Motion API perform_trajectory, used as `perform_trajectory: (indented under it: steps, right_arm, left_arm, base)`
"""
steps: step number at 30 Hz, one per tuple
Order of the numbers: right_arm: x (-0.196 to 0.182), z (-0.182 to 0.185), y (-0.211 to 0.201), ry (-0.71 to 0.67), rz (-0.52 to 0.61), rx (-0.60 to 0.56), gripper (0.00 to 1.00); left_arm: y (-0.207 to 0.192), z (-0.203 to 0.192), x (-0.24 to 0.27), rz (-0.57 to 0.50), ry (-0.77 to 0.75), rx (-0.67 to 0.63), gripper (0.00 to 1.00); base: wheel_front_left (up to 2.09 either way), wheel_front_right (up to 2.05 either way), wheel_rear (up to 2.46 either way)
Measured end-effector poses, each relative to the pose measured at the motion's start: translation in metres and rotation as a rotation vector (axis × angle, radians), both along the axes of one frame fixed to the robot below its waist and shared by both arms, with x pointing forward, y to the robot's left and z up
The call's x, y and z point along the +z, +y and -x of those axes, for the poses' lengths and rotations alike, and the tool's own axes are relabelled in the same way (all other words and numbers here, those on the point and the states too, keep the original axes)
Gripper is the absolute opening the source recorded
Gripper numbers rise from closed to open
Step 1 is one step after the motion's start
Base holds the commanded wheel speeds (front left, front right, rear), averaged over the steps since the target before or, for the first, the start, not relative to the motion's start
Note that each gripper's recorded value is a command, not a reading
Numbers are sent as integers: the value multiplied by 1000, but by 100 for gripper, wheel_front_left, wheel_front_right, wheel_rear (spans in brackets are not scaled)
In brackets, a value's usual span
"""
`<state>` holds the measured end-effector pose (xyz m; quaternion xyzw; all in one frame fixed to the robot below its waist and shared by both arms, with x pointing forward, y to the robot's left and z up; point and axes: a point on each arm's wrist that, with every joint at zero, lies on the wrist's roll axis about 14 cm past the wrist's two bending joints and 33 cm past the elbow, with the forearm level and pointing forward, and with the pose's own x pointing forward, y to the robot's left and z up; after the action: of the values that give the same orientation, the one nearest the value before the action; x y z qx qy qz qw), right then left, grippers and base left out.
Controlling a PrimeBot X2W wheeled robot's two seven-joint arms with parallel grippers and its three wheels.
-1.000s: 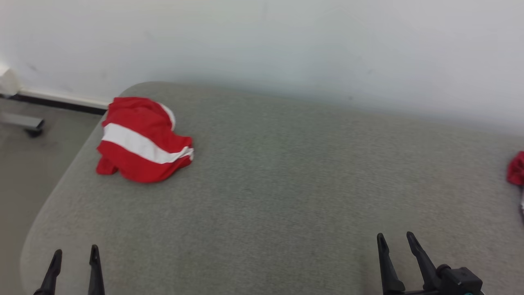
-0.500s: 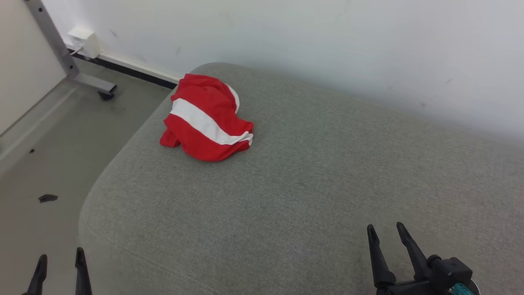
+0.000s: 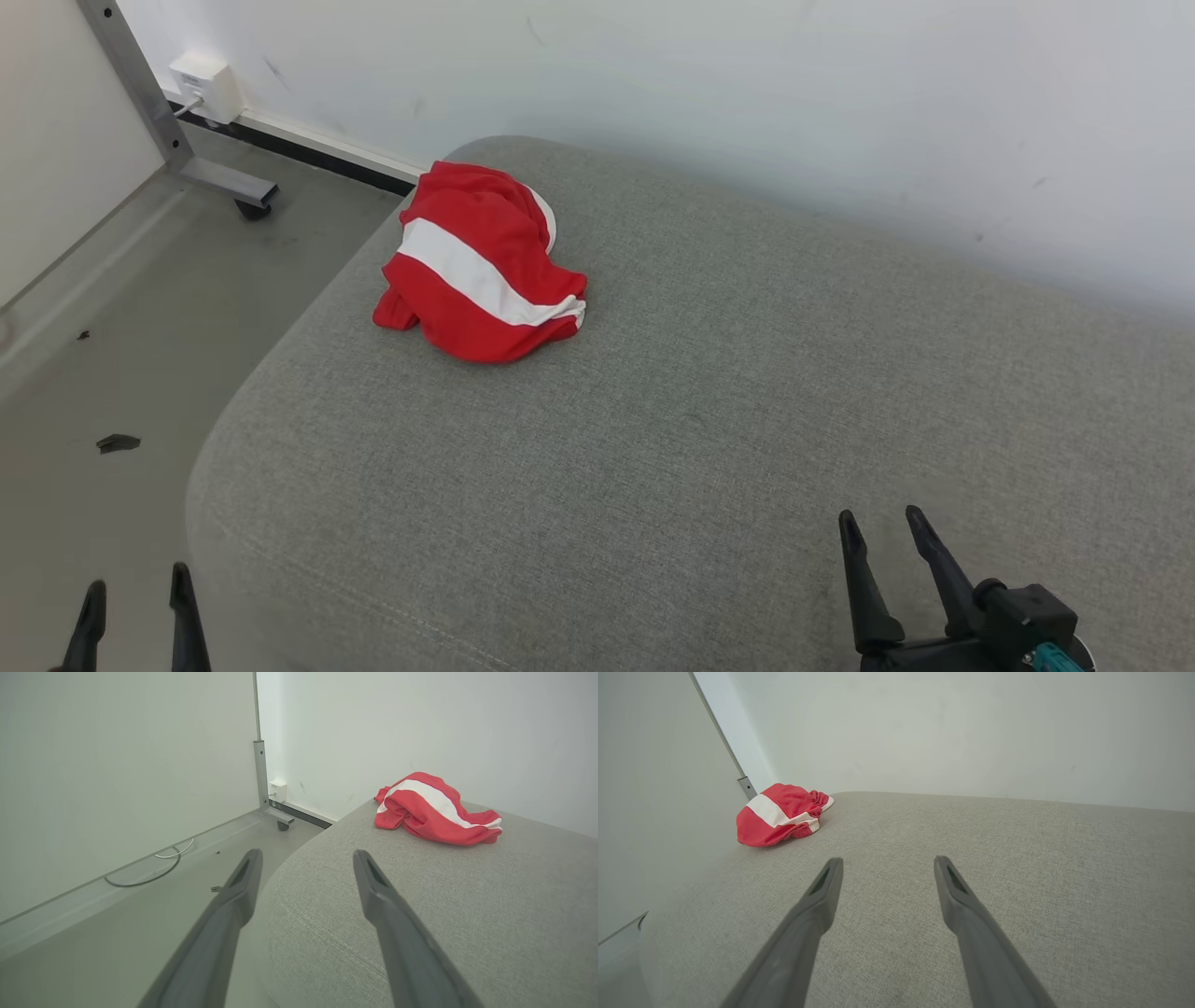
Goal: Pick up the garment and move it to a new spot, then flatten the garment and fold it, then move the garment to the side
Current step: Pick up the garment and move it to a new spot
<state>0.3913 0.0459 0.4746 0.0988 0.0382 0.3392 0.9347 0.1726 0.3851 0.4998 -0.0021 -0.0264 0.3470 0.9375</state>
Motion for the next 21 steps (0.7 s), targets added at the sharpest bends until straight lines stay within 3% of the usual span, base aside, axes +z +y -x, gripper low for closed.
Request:
perform_trajectory:
  steps: [9,21]
  right_arm:
    - [9,-17,-24,-41,18,-70,100]
    - [6,-68,-110,-84,93,-291,100]
  left_arm:
    - [10,-48,36,-22,-121,-48,100]
    - [22,-194,136,-153,-307,-222,100]
  base:
    - [0,0,0]
    - [0,0,0]
